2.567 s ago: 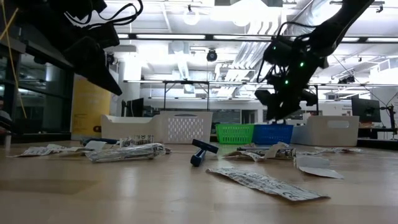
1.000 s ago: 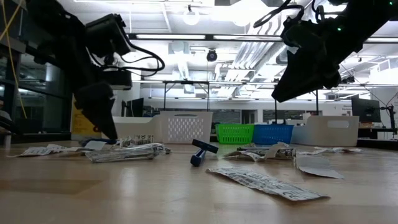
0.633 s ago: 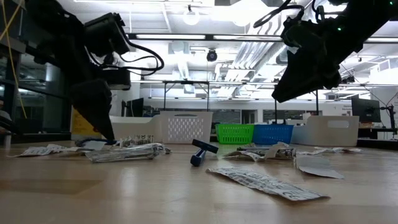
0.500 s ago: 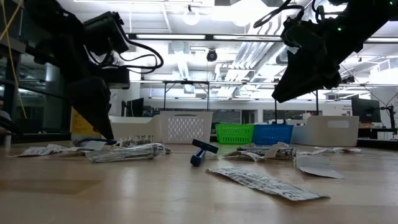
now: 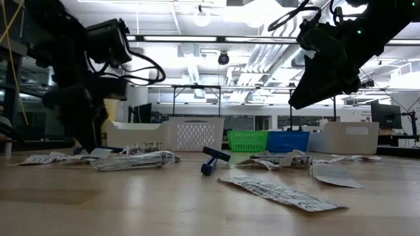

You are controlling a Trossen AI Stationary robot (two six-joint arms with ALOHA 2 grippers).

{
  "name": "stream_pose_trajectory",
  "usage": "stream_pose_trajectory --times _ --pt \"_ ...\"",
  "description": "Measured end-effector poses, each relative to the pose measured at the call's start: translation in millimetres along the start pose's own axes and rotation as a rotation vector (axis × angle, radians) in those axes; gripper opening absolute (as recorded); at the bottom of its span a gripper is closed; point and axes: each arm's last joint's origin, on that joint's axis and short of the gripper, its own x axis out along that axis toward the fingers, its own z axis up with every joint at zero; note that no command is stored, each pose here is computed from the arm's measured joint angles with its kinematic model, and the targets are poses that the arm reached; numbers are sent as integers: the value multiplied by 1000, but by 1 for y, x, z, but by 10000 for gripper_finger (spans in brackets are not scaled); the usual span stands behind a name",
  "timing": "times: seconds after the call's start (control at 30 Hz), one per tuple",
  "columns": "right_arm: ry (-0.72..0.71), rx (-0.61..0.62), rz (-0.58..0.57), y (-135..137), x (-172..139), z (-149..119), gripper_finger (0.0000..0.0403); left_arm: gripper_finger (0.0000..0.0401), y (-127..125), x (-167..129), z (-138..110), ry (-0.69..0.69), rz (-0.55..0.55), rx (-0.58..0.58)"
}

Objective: Pick & Place Travel size toiletries
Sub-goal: Put the blue razor into the blue bin

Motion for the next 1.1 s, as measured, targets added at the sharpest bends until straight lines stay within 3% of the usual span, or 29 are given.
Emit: stream_pose_trajectory --times 0.2,0.53,0.77,0.9,1.1 --pt "0 -1 -1 0 0 0 120 176 1 0 -2 17 11 -1" --pt "0 0 -1 0 0 0 120 25 2 -1 -5 54 16 24" --pt "10 -4 18 1 0 0 120 33 -3 -8 11 -11 -15 103" --pt "-34 -44 63 6 0 5 120 27 -5 -20 31 -89 39 163" --pt "-183 -259 131 20 9 17 120 27 -10 -36 59 -242 74 251"
